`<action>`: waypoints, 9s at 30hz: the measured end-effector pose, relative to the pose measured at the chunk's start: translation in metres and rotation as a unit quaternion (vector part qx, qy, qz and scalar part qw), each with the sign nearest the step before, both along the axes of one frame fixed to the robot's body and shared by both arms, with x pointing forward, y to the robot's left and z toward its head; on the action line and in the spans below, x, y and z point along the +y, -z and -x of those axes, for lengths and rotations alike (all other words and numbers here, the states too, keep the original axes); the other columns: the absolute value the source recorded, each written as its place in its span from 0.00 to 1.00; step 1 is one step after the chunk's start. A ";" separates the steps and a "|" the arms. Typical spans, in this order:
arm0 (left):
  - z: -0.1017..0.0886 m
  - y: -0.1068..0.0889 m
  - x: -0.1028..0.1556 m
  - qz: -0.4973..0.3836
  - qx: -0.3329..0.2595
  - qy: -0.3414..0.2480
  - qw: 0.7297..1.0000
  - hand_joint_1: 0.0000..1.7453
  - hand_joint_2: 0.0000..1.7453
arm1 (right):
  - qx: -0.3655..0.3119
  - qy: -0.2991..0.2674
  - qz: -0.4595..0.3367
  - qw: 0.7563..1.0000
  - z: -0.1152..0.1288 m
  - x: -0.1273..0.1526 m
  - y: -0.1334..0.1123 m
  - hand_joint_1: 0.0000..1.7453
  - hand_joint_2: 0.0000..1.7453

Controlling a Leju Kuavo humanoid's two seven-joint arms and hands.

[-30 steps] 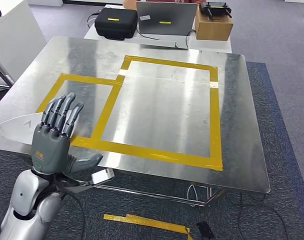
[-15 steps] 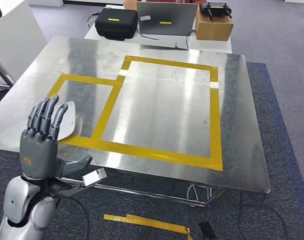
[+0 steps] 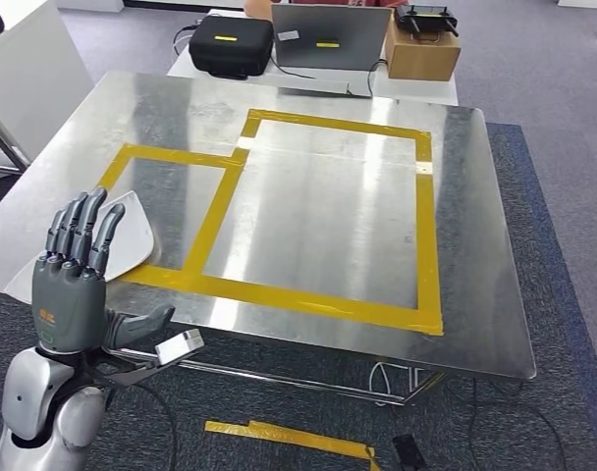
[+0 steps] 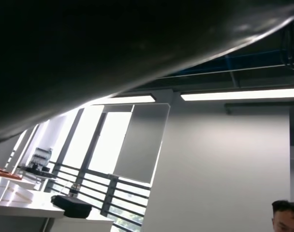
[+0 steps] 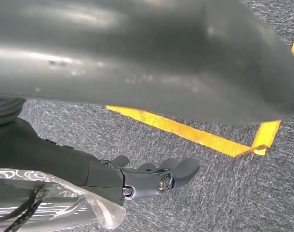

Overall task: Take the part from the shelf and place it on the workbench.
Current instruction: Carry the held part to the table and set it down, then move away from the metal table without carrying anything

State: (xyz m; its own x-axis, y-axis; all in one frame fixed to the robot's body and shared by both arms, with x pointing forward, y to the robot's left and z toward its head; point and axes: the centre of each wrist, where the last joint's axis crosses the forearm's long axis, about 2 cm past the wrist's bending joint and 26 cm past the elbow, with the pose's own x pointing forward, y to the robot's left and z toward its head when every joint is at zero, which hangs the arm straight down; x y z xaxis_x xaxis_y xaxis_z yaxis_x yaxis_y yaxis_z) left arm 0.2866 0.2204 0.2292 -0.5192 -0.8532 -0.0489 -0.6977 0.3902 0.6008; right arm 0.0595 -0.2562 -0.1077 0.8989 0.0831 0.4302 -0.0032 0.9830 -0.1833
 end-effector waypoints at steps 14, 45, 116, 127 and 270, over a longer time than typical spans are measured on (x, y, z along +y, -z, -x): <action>0.000 -0.001 -0.004 0.003 0.002 0.000 1.000 0.00 0.00 | 0.001 -0.004 0.005 1.000 -0.001 -0.002 0.000 0.00 0.00; -0.001 -0.002 -0.004 0.009 0.018 0.010 1.000 0.00 0.00 | 0.005 -0.020 0.014 1.000 -0.001 -0.002 0.000 0.00 0.00; -0.005 0.000 -0.002 0.018 0.042 0.001 0.999 0.00 0.00 | 0.024 -0.025 0.017 0.999 -0.001 -0.001 0.000 0.00 0.00; -0.002 0.011 0.003 0.016 0.060 -0.009 0.998 0.00 0.00 | 0.027 -0.020 0.015 0.999 -0.003 -0.001 -0.001 0.00 0.00; 0.224 0.333 0.008 0.224 0.856 -0.205 0.417 0.00 0.00 | 0.038 0.085 -0.028 0.995 0.005 -0.001 0.001 0.00 0.00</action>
